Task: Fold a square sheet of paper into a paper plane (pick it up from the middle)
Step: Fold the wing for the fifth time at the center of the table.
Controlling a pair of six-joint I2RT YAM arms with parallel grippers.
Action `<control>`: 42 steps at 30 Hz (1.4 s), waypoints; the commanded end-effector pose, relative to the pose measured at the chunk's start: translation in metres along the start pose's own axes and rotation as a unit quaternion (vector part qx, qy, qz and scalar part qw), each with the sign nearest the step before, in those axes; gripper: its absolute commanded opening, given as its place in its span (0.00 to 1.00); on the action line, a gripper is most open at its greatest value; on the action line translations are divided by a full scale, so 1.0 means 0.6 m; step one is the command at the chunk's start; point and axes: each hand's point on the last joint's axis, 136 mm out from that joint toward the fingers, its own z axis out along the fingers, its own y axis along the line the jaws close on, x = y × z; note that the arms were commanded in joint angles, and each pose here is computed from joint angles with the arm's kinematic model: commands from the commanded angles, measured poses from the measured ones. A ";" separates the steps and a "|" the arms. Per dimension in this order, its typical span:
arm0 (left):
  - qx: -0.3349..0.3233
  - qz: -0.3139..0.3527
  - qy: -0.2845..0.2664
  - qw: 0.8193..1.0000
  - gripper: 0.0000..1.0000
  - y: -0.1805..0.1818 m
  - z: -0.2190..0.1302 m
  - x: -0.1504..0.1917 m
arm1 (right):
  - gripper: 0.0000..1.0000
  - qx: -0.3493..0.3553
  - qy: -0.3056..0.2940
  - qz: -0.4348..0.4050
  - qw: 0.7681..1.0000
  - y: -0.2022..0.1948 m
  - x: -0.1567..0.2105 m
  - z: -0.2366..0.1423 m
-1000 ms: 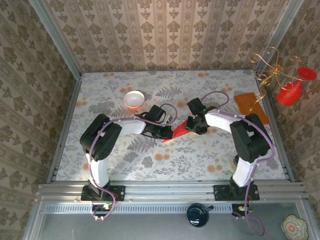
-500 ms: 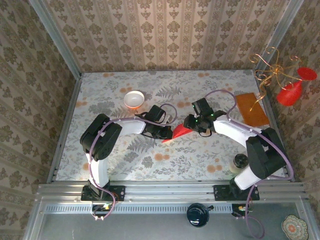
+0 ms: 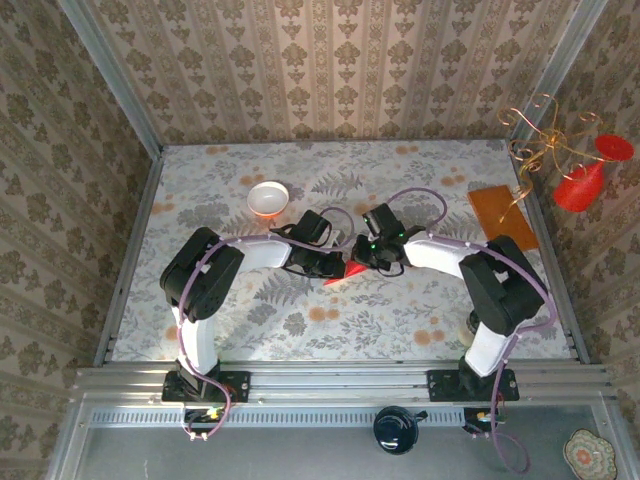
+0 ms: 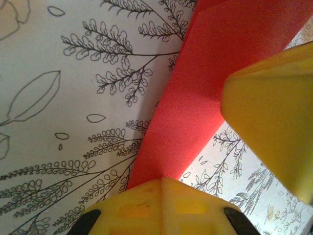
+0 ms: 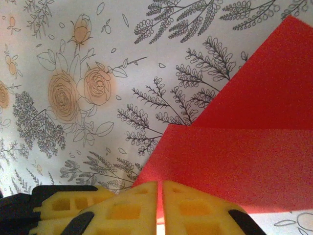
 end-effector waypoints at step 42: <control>-0.041 -0.030 0.031 0.998 0.08 0.028 0.012 0.017 | 0.06 0.006 0.018 0.000 1.000 -0.075 0.032 0.025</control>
